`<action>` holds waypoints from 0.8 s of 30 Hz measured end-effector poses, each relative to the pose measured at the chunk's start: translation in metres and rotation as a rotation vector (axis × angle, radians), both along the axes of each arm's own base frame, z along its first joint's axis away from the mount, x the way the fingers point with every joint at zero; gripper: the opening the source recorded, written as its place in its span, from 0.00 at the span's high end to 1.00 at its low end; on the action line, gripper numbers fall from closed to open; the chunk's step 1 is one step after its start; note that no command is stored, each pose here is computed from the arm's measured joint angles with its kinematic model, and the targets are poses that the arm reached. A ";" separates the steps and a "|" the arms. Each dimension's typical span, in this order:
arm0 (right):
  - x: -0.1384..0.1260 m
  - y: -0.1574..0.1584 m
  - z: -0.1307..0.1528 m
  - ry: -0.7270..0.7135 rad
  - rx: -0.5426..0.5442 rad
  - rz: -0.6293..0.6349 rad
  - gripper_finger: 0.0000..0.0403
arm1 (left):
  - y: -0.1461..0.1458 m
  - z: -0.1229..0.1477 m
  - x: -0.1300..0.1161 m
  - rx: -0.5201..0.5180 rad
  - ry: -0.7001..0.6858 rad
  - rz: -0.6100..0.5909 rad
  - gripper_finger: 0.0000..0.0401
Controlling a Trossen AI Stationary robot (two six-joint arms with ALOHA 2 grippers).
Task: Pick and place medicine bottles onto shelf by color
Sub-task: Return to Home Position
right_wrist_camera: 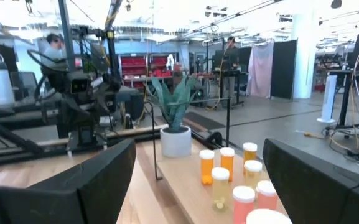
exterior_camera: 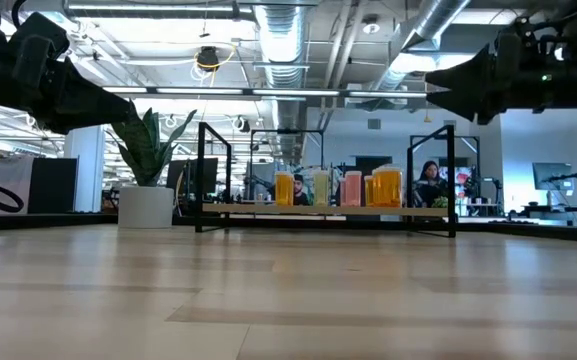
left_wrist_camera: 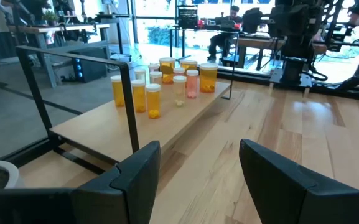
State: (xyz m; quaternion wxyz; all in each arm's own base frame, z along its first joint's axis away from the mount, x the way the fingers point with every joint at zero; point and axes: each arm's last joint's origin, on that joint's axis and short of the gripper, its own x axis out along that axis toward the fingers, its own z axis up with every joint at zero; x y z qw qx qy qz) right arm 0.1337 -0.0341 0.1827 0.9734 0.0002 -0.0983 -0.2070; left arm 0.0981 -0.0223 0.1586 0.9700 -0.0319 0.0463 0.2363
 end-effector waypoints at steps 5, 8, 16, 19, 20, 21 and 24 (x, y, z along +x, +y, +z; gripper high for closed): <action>0.002 0.000 -0.004 0.038 -0.008 -0.004 0.07 | 0.000 0.000 0.000 0.000 0.000 0.000 0.48; 0.002 0.000 -0.003 0.035 -0.009 -0.003 0.07 | 0.000 0.000 0.000 0.000 0.000 0.000 0.48; 0.002 0.001 -0.005 0.048 0.010 0.006 0.07 | 0.000 0.000 0.000 0.000 0.000 0.000 0.48; 0.000 0.003 -0.006 0.060 0.015 0.002 0.07 | 0.000 0.000 0.000 0.000 0.000 0.000 0.48; -0.001 0.003 -0.005 0.058 0.016 -0.001 0.07 | 0.000 0.000 0.000 0.000 0.000 0.000 0.48; -0.003 0.004 -0.004 0.057 0.017 -0.007 0.07 | 0.000 0.000 0.000 0.000 -0.001 0.000 0.48; -0.009 0.005 -0.002 0.049 0.018 -0.015 0.07 | 0.000 0.000 0.000 0.000 0.000 0.000 0.48</action>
